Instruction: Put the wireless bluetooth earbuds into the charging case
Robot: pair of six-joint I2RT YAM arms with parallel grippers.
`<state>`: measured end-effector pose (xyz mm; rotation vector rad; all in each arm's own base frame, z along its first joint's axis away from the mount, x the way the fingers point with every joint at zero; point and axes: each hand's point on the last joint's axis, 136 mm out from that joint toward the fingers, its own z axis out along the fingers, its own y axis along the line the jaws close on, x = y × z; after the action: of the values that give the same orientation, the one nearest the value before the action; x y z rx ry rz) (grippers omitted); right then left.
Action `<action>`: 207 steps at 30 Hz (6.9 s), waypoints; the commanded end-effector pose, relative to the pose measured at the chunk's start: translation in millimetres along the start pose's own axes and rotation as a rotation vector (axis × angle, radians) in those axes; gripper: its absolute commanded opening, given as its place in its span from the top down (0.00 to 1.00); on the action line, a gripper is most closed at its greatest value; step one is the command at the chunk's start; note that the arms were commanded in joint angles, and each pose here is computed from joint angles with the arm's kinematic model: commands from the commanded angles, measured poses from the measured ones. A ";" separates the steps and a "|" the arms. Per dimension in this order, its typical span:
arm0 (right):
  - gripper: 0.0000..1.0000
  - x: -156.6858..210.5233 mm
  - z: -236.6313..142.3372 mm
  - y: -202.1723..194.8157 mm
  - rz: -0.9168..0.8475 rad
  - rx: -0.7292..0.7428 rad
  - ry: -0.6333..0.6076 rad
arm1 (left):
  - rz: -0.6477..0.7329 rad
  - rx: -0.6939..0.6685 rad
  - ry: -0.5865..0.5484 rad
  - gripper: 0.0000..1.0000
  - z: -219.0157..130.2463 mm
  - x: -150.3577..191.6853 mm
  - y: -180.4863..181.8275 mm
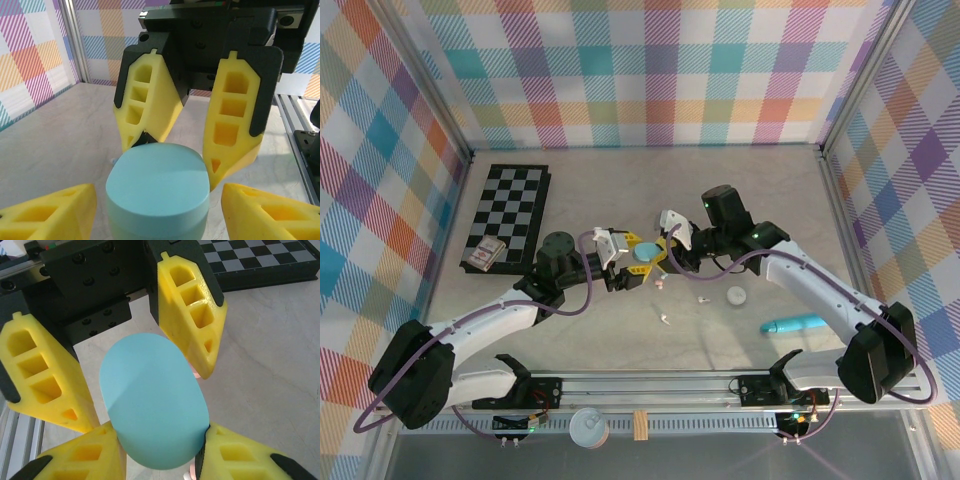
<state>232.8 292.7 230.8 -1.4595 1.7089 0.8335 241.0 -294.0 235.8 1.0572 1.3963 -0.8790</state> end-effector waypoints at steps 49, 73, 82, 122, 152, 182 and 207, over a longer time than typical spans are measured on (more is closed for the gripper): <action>0.43 -23.6 -25.0 -17.9 0.049 0.094 -0.108 | 0.065 0.075 0.002 0.68 -4.8 -3.0 -17.9; 0.28 -29.4 -31.4 -32.8 0.038 0.178 -0.125 | 0.043 0.078 -0.021 0.68 -3.1 -3.8 -17.2; 0.34 -33.7 -30.6 -27.1 0.017 0.140 -0.146 | 0.023 0.122 -0.052 0.68 -2.8 -13.0 -21.4; 1.00 -41.8 -38.7 -43.8 -0.071 0.261 -0.160 | -0.064 0.068 -0.099 0.19 5.5 -21.8 -5.2; 1.00 -43.9 -43.7 -63.4 -0.225 0.534 -0.105 | -0.075 0.006 -0.154 0.28 19.2 -37.6 16.5; 1.00 -50.1 -45.1 -52.1 -0.212 0.484 -0.139 | -0.066 0.016 -0.162 0.59 20.6 -40.6 16.3; 1.00 -54.5 -47.8 -45.7 -0.201 0.458 -0.157 | -0.042 0.037 -0.176 0.67 18.2 -37.0 10.7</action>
<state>289.4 267.6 286.2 -1.1884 1.5332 0.3324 262.0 -310.3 260.9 0.9277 1.3404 -1.0027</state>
